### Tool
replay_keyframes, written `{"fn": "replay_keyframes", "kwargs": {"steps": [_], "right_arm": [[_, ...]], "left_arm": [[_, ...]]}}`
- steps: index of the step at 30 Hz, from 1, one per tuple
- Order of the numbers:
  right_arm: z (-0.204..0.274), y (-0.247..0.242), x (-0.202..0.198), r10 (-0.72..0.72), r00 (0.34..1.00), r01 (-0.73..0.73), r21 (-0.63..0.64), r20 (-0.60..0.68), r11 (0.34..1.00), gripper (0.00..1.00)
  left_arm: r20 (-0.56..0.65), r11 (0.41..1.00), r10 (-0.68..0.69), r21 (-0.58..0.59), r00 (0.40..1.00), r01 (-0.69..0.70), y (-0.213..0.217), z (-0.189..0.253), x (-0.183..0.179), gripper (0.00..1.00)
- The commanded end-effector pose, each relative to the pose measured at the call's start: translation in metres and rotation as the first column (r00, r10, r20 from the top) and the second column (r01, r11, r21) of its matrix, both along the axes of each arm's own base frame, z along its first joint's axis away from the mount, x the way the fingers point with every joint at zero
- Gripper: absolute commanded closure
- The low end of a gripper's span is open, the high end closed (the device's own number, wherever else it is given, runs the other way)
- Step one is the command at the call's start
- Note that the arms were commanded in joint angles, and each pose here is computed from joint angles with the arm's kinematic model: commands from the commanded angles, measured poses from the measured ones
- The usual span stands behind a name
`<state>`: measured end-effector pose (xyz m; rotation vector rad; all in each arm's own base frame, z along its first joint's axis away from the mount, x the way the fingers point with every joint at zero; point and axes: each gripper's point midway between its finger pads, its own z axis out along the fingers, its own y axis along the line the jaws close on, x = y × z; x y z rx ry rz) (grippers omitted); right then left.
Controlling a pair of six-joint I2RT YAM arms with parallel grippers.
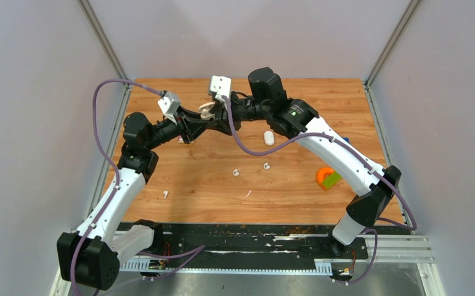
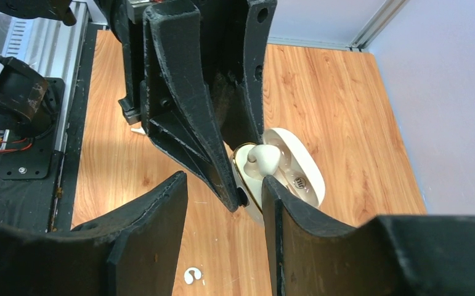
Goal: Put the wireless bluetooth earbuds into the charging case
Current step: Place the earbud in the charging case.
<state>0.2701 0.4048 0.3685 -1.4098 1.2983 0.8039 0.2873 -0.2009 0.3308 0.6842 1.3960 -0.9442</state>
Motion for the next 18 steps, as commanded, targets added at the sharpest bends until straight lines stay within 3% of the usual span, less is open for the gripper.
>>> {"fn": "replay_keyframes", "kwargs": {"steps": [1,18], "right_arm": [[0.026,0.001,0.006,-0.042,0.998,0.040,0.052,0.044,0.998,0.52],[0.027,0.012,0.002,0.012,1.000,-0.013,0.065,0.020,0.998,0.51]], "left_arm": [[0.053,1.000,0.004,-0.015,0.999,-0.004,0.001,0.013,0.000,1.00],[0.053,1.000,-0.001,-0.013,0.999,0.001,0.000,0.013,-0.001,1.00]]}}
